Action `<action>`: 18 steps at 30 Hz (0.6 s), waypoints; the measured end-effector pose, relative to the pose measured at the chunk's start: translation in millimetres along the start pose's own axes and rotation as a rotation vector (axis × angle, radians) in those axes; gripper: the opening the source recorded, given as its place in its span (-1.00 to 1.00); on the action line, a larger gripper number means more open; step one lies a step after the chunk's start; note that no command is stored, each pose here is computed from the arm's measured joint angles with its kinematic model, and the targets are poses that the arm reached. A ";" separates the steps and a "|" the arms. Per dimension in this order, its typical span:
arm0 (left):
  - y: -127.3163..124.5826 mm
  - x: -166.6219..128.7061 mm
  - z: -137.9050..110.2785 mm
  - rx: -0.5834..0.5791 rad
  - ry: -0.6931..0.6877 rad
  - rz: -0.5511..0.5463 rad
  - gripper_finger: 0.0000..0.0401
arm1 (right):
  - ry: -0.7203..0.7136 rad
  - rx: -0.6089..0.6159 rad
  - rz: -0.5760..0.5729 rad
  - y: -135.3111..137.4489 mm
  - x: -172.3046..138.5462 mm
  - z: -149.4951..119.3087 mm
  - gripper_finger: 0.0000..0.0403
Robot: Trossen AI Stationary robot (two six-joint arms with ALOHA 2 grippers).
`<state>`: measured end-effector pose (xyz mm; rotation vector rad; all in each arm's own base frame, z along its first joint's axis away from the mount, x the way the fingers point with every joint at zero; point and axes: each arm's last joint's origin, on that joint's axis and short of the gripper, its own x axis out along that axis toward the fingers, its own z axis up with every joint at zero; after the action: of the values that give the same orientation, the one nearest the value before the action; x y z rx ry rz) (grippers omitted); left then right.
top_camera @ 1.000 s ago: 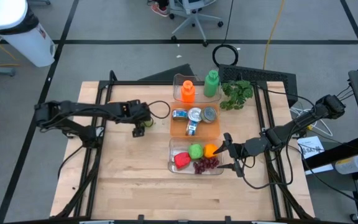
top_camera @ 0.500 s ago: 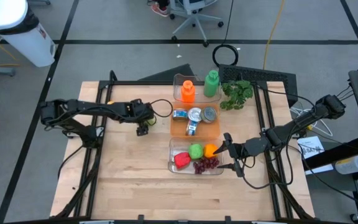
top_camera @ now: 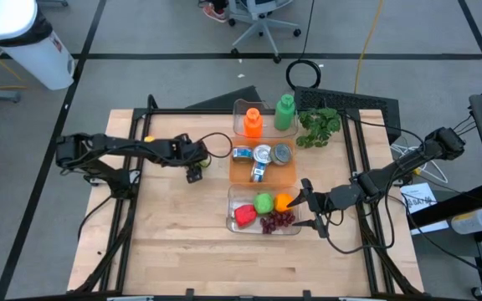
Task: Pick & Place Food Item
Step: Put the green pear into the bottom transparent bin
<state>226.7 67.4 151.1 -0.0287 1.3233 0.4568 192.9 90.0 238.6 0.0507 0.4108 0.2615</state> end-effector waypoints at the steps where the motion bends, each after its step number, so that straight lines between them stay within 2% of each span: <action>1: 0.2 -2.7 0.0 -0.022 -0.012 -0.004 0.59 | 0.000 0.006 0.000 0.0 0.0 0.0 0.33; 6: -0.5 -29.9 0.7 -0.090 -0.168 -0.090 0.59 | 0.002 0.020 -0.001 -0.1 0.0 -0.2 0.33; 10: 2.9 -64.8 6.9 -0.155 -0.410 -0.145 0.59 | 0.000 0.020 -0.011 -0.4 0.0 -0.2 0.33; 13: -0.9 -88.6 10.8 -0.170 -0.589 -0.232 0.59 | -0.007 0.014 -0.051 -1.5 0.0 0.1 0.33; 18: -17.4 -117.7 20.4 -0.125 -0.868 -0.365 0.59 | -0.028 -0.010 -0.131 -3.8 -0.2 1.2 0.33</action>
<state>231.5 21.3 262.5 -0.1553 0.4180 0.1912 194.1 86.3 239.4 0.0178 0.3837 0.1337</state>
